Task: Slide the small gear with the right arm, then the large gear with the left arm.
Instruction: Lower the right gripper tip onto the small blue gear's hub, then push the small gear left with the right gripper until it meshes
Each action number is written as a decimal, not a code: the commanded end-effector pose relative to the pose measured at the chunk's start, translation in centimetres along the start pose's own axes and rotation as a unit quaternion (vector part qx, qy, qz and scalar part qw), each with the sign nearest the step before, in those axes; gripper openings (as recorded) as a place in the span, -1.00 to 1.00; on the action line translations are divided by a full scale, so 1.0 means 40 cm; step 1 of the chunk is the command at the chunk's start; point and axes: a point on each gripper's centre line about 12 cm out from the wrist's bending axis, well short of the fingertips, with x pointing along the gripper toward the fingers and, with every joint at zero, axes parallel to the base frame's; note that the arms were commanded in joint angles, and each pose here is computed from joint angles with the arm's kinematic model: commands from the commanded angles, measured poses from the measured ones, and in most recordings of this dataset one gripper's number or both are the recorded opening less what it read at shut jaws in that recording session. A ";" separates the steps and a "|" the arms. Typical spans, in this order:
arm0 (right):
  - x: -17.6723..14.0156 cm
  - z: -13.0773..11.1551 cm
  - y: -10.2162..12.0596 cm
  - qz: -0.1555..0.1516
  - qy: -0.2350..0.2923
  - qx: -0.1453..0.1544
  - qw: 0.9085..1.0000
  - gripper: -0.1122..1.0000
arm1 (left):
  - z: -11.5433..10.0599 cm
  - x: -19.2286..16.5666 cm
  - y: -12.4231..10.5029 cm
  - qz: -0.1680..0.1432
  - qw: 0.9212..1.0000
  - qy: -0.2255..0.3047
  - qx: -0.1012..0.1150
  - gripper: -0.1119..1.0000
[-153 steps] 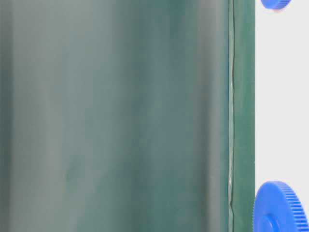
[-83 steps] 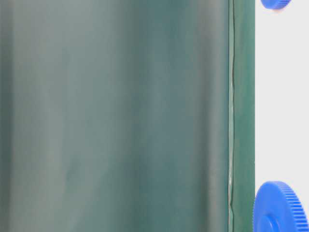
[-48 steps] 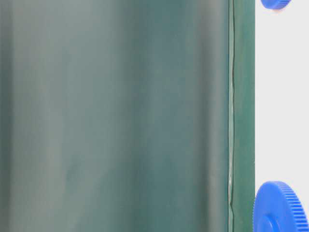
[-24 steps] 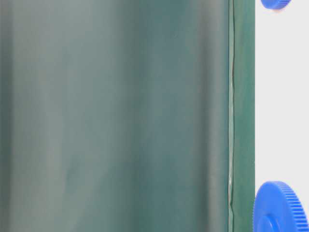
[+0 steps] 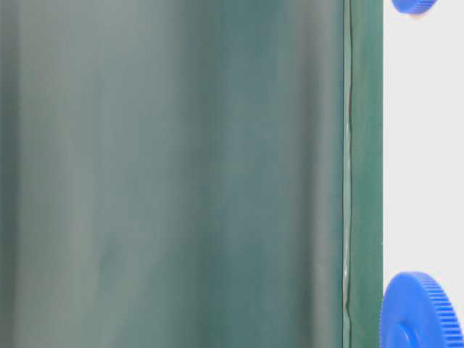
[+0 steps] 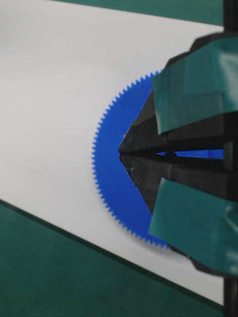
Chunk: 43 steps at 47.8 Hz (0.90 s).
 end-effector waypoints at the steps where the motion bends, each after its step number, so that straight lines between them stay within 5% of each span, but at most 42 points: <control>1: -0.002 0.008 0.000 0.000 -0.005 0.001 1.000 0.14 | 0.026 -0.001 0.002 0.001 1.000 -0.016 -0.001 -0.80; 24: 0.035 0.024 0.008 0.003 -0.013 0.000 1.000 0.14 | 0.026 -0.001 0.002 0.001 1.000 -0.016 -0.001 -0.80; 43: 0.149 0.159 0.088 0.028 -0.040 -0.034 0.998 0.14 | 0.032 -0.001 0.002 0.001 1.000 -0.021 -0.001 -0.80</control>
